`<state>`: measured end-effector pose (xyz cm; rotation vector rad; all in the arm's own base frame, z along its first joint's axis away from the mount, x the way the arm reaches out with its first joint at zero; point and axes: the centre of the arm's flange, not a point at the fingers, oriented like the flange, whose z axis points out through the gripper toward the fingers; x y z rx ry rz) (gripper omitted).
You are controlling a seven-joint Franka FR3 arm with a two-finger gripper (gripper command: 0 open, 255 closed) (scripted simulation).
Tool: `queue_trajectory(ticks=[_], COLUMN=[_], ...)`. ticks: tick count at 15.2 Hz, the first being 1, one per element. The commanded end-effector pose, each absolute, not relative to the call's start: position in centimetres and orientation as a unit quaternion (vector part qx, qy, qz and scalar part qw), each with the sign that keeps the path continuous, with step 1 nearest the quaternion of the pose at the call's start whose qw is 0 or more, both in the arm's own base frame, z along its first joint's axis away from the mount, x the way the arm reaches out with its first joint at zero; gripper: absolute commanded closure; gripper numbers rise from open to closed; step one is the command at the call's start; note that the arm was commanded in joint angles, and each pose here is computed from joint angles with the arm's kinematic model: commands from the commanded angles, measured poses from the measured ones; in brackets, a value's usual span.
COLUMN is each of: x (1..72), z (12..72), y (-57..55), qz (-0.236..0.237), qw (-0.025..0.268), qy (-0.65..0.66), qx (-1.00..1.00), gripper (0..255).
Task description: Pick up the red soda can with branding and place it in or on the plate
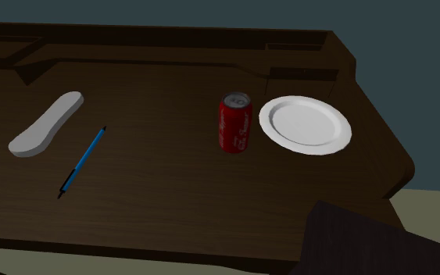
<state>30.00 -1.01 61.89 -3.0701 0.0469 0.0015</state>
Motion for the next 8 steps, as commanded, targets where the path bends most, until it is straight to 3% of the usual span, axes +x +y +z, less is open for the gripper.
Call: queue_trajectory(ticks=[1, 8], x=[30.0, 31.9], z=[61.9, 54.9], y=[-1.0, -6.5], qz=[0.000, -0.003], qw=[0.036, 0.028], qy=[0.015, 0.020], qx=[-0.999, -0.999], gripper=[0, 0])
